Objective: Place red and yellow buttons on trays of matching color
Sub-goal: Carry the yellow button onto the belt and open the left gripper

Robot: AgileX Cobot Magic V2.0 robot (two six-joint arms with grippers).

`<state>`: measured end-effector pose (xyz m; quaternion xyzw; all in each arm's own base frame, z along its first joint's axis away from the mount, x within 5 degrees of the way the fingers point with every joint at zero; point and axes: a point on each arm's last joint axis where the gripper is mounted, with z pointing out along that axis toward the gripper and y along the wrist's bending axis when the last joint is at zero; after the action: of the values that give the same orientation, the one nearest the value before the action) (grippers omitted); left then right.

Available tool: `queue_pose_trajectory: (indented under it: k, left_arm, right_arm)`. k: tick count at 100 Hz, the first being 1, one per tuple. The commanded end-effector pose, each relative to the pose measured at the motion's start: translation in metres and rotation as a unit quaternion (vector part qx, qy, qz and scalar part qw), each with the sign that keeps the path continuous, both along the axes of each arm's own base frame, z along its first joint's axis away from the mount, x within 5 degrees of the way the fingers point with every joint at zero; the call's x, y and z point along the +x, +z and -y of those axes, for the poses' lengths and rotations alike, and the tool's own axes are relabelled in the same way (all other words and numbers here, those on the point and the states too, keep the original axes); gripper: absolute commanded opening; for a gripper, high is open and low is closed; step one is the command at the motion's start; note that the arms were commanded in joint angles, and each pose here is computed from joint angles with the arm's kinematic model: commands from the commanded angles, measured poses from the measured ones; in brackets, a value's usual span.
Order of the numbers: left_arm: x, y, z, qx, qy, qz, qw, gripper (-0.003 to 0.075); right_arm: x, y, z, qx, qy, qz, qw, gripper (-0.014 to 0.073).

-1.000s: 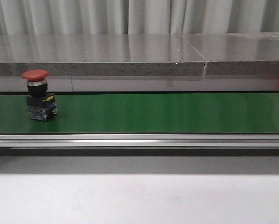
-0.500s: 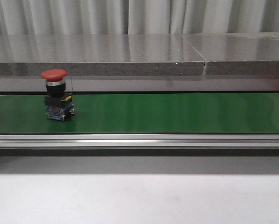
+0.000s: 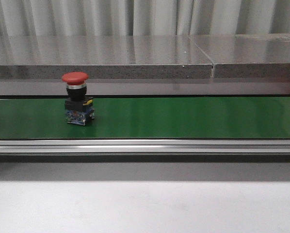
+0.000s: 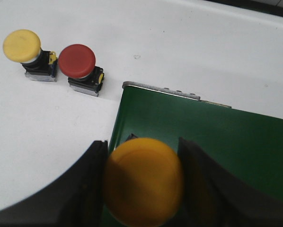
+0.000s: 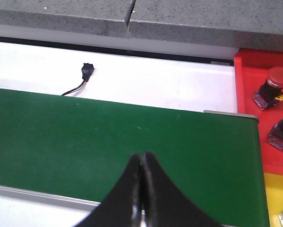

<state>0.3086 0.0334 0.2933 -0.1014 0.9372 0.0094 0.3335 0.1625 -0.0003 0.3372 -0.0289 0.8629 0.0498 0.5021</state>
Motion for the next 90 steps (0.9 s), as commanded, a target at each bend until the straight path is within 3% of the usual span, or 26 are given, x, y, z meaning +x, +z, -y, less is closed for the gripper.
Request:
queue_pose_trajectory:
  k: [1,90]
  left_arm:
    - [0.006,0.013,0.002,-0.002,-0.002,0.047,0.999,0.0008]
    - [0.019,-0.012,0.001,-0.006,-0.002,0.004,1.0,0.0036]
  right_arm:
    - [0.001,0.014,0.001,-0.003,-0.008,0.045,0.999,-0.0067]
    - [0.001,0.014,0.001,-0.003,-0.008,0.045,0.999,-0.0067]
